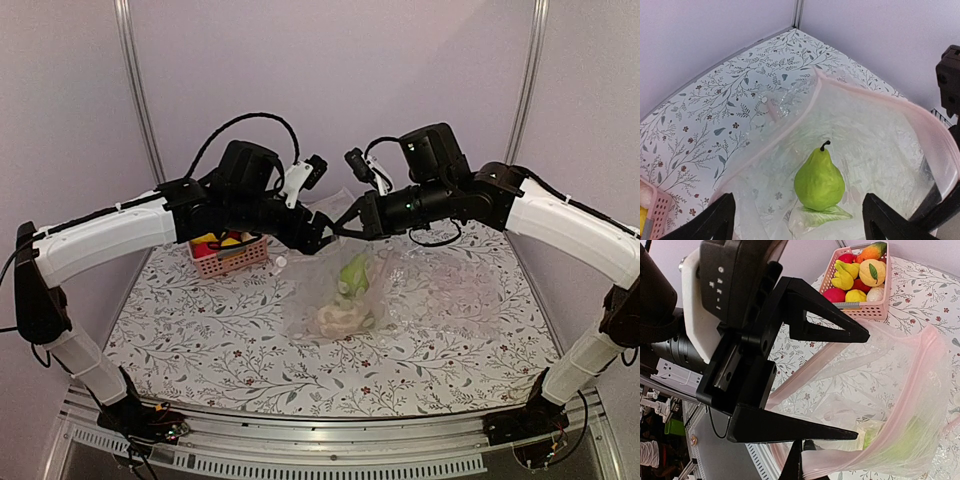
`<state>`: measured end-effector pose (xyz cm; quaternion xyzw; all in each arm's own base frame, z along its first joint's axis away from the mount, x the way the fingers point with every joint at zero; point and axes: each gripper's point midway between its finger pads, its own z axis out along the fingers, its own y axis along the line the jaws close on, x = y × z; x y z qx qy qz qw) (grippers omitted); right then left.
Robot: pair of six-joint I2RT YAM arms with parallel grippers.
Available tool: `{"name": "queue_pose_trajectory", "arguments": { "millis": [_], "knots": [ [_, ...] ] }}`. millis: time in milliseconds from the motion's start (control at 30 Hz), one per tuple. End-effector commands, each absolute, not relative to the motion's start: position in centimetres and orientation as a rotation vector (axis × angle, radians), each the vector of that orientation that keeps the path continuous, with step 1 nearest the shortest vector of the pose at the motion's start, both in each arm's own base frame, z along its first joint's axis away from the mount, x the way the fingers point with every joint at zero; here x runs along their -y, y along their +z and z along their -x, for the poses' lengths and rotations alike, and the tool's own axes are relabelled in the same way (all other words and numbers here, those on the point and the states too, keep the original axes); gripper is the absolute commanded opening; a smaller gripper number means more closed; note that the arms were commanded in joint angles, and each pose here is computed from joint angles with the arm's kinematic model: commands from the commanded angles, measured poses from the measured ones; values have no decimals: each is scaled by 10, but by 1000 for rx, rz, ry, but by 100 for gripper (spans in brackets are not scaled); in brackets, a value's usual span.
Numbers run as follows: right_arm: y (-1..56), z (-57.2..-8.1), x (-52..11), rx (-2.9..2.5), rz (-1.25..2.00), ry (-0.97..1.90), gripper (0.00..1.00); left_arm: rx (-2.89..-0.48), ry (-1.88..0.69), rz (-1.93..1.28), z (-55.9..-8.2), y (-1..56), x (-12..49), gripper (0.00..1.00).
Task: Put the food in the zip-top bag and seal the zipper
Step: Place the fake fruit in the zipper food storage bag.
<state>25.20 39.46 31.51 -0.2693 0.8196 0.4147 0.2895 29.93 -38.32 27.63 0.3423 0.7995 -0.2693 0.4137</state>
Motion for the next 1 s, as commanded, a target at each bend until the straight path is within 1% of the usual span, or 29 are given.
{"name": "queue_pose_trajectory", "arguments": {
  "millis": [0,200,367,533,700,833,967],
  "knots": [
    [334,-261,-403,-2085,699,1130,0,-1912,-825,-945,-273,297,406,89],
    [333,-262,-403,-2085,695,1124,0,-1856,-839,-931,-267,318,398,89],
    [333,-262,-403,-2085,693,1120,0,-1759,-883,-885,-254,357,381,90],
    [334,-263,-404,-2084,695,1122,0,-1694,-888,-840,-239,393,356,94],
    [333,-263,-405,-2086,696,1128,0,-1683,-875,-789,-234,412,330,99],
    [332,-263,-406,-2088,697,1130,0,-1739,-825,-702,-250,412,304,100],
    [331,-264,-406,-2091,697,1128,0,-1902,-703,-507,-292,390,263,100]
  ]
}}
